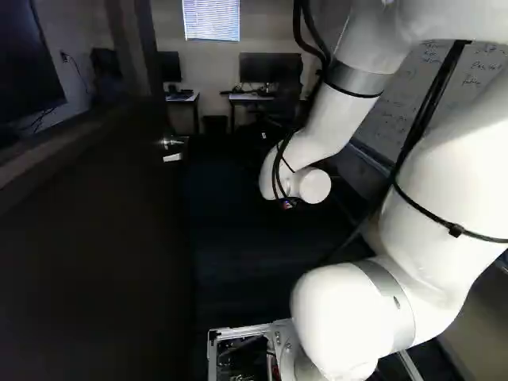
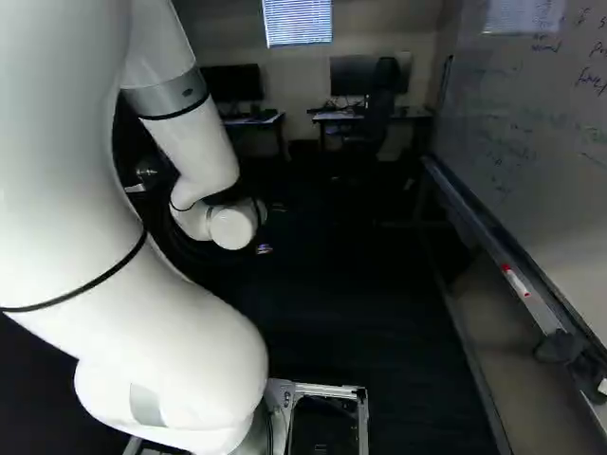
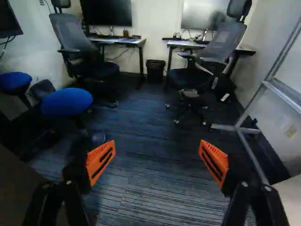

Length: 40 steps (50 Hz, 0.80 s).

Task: Open the door and move inside

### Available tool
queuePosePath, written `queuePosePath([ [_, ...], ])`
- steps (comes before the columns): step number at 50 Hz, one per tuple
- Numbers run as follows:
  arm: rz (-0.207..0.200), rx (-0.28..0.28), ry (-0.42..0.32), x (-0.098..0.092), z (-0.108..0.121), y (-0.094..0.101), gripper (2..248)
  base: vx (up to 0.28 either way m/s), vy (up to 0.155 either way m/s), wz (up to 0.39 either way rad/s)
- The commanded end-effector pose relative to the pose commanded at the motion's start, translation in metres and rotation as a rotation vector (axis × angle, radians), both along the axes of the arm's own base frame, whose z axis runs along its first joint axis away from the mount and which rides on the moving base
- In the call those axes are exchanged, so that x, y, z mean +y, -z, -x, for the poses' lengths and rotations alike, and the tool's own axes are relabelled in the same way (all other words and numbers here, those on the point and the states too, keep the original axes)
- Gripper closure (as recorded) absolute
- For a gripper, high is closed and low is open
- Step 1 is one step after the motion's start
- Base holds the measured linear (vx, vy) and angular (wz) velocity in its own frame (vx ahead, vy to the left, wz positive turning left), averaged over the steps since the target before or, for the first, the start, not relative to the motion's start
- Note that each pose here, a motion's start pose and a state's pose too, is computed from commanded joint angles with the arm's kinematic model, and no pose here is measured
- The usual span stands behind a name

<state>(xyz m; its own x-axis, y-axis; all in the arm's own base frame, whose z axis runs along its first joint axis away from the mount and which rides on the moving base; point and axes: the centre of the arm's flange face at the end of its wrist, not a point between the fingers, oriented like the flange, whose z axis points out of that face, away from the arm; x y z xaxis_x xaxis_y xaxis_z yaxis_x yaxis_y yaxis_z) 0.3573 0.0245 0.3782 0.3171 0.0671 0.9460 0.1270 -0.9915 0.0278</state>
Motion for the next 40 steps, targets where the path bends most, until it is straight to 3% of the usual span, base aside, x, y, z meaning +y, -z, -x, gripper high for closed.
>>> queuePosePath([
  [40, 0.0, 0.0, 0.0, 0.0, 0.0, 0.0, 3, 0.205, 0.006, -0.018],
])
